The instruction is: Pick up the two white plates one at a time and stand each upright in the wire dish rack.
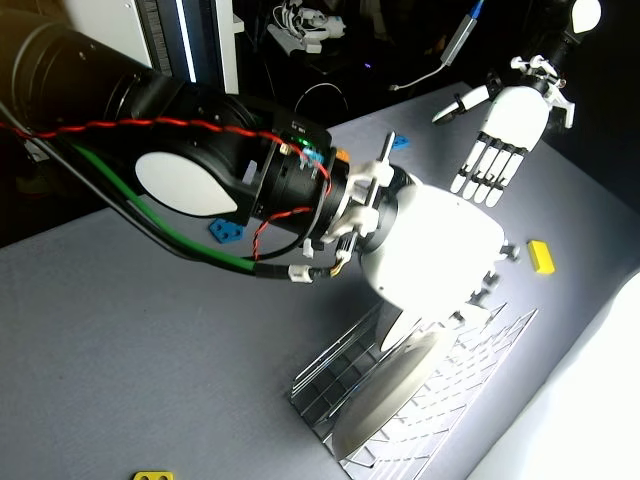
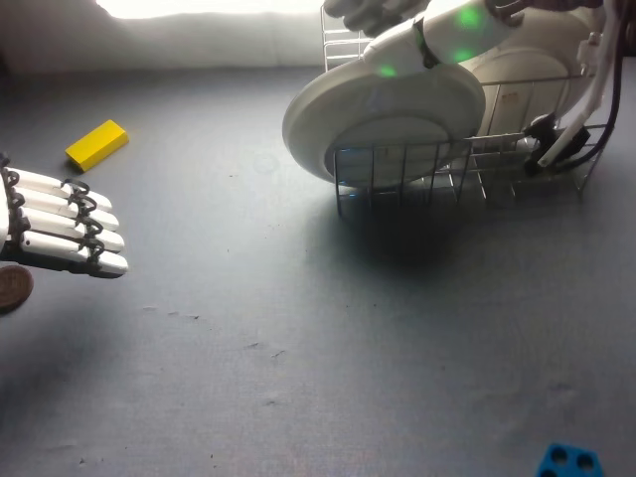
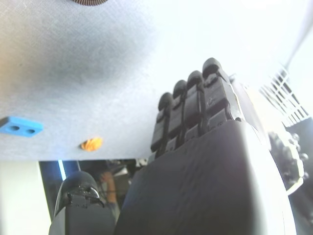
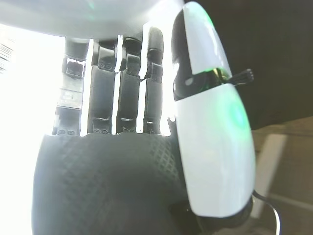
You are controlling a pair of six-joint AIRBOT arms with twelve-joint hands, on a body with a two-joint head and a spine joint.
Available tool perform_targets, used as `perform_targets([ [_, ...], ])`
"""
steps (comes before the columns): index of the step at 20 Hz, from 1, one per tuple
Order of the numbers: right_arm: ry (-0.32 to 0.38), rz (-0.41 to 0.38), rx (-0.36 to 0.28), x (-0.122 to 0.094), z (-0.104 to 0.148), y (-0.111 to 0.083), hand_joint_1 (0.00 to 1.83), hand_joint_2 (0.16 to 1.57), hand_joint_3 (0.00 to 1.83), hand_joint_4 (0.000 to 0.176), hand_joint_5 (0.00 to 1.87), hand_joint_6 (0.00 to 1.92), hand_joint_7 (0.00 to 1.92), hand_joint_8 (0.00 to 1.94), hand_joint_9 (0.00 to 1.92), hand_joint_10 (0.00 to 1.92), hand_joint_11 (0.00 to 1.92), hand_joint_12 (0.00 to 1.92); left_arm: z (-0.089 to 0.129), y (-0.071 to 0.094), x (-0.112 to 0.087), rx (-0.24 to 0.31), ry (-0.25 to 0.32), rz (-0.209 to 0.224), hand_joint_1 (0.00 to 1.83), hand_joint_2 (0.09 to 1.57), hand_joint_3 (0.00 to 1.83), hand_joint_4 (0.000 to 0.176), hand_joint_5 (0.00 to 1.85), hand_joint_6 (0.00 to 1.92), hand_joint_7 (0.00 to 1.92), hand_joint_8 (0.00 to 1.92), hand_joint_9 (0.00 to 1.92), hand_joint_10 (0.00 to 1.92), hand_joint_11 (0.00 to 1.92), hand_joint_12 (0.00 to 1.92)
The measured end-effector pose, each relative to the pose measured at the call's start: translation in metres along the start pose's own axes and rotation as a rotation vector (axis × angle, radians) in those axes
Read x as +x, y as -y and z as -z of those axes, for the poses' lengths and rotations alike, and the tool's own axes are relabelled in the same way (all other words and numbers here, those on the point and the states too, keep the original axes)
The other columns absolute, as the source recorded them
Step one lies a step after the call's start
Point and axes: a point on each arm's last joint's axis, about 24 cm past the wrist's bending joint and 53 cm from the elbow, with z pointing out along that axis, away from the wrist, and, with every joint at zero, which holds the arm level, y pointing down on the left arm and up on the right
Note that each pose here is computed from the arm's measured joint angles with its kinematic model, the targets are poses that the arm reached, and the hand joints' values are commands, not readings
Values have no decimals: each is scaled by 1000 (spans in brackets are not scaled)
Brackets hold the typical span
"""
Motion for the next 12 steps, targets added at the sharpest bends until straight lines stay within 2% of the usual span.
perform_targets([
  [1,1,57,-15,-1,2,-4,1133,1090,2,0,709,10,744,5,733,4,223,1236,0,5,-4,19,18,26,0,936,0,0,56,0,17,0,0,0,0,0],
  [3,-4,230,-55,2,6,-13,1152,1078,0,0,724,14,763,11,752,11,241,1241,1,13,-18,58,72,82,0,949,1,0,75,8,30,6,0,0,0,0],
  [4,-5,282,-72,3,8,-18,1146,1087,1,0,716,10,757,7,746,9,237,1242,1,16,-24,70,94,98,0,951,1,0,71,6,32,6,0,0,0,0],
  [6,1,470,-133,8,19,-32,1163,1075,0,0,737,17,775,13,771,18,267,1250,1,26,-38,105,135,120,0,959,5,0,68,2,34,4,3,0,0,0],
  [9,22,674,-197,16,41,-50,1157,1081,0,0,735,13,774,9,764,14,254,1244,1,49,-39,169,131,109,0,948,0,0,80,7,39,5,7,3,0,0],
  [12,56,796,-254,20,61,-60,1176,1074,0,0,738,10,784,8,771,14,274,1223,1,60,-42,197,128,84,0,952,1,0,70,1,26,0,0,0,0,0],
])
